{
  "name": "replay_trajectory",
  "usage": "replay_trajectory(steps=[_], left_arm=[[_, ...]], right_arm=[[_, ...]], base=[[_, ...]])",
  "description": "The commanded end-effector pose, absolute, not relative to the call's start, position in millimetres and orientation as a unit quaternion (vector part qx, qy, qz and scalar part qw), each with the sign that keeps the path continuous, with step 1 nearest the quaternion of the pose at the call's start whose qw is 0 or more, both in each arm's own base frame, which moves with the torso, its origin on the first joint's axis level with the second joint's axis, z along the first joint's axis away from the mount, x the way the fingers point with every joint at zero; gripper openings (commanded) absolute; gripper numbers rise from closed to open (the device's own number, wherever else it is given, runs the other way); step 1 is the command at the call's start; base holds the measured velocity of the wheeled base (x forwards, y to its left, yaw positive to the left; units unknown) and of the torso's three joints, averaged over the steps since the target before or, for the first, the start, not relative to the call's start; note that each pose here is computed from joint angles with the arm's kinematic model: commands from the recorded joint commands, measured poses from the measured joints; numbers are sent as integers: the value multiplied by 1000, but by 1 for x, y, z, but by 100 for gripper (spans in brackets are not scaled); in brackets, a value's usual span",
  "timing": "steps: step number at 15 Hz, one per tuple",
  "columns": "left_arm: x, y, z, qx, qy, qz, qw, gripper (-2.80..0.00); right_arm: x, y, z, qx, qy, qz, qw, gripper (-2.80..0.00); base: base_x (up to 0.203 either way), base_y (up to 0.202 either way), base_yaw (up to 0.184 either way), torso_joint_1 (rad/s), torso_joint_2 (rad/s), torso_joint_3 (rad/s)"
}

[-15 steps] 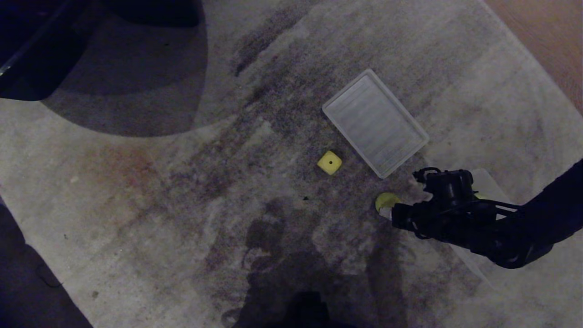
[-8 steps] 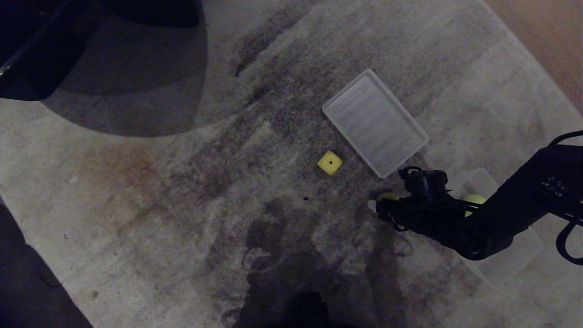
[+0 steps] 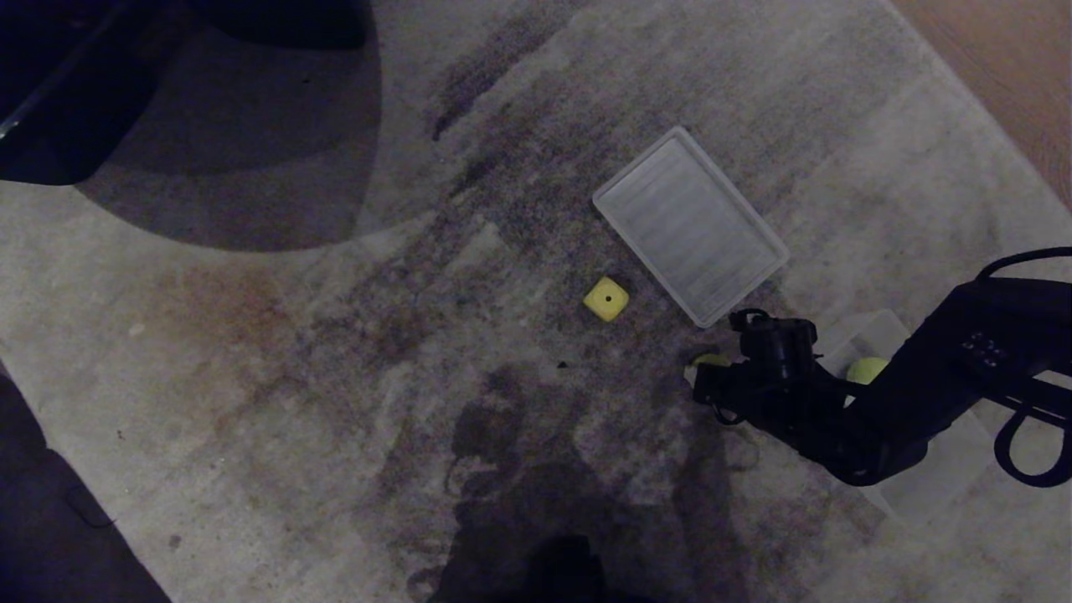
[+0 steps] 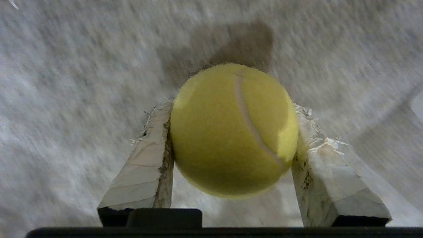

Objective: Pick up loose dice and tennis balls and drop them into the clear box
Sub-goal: Pick up the ball on the floor, then put the ball in the box

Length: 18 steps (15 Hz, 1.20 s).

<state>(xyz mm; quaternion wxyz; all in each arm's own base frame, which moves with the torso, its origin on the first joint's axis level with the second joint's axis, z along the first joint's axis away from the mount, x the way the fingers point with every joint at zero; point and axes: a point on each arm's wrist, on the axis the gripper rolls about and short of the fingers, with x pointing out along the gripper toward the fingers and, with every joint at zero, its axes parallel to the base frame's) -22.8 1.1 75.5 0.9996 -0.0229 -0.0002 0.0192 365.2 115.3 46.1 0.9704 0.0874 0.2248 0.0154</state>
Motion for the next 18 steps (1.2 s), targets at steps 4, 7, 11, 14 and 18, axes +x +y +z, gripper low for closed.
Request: replay_trajectory(steps=[4,7,11,14,18], left_arm=[[-23,1,75,-23,1,20,1000,-280],[-23,1,75,-23,1,20,1000,-280],[-23,1,75,-23,1,20,1000,-280],[-23,1,75,-23,1,20,1000,-280],[-23,1,75,-23,1,20,1000,-280]], right_arm=[[317,99,118,71,199,24,977,-280],[276,77,135,46,204,15,978,-280],[244,34,130,-22,225,-60,972,-280],[239,18,130,-32,230,-98,968,0],[235,10,134,-55,226,-109,966,0]], base=[[0,0,0,0,0,0],[0,0,0,0,0,0],[0,0,0,0,0,0],[0,0,0,0,0,0],[0,0,0,0,0,0]])
